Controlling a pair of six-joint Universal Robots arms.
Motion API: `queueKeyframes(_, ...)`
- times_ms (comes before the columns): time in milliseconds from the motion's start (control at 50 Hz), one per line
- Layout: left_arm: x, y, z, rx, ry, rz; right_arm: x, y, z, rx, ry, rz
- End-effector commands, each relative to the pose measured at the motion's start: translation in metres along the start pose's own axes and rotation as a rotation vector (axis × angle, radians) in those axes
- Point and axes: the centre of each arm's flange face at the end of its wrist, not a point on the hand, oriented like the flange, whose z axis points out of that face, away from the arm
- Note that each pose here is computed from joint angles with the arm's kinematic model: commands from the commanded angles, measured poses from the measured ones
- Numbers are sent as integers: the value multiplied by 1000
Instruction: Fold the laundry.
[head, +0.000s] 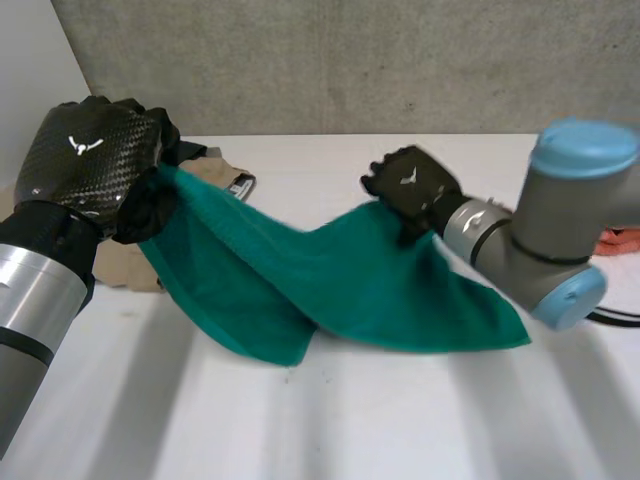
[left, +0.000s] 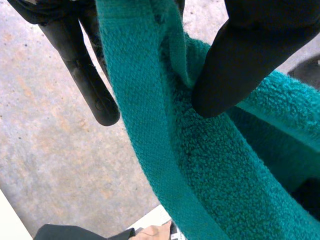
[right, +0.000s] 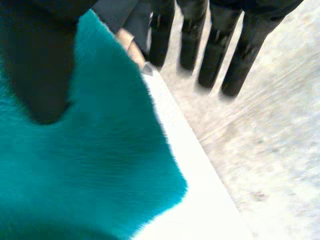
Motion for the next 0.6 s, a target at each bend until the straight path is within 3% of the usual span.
queueKeyframes(20, -1, 1, 2, -4, -4, 4, 11, -3, -8, -16, 57, 53)
queueKeyframes(160, -2, 0, 4, 7, -8, 8, 74, -14, -77, -107, 219, 292)
queueKeyframes(280, -1, 3, 7, -1, -6, 8, 43, 24, -109, -338, 88, 427)
queueKeyframes(440, 1, 14, 14, -39, 1, 13, 6, 69, -116, -330, 5, 273)
queueKeyframes(600, 3, 25, 19, -73, 11, 13, -17, 99, -106, -332, -72, 299)
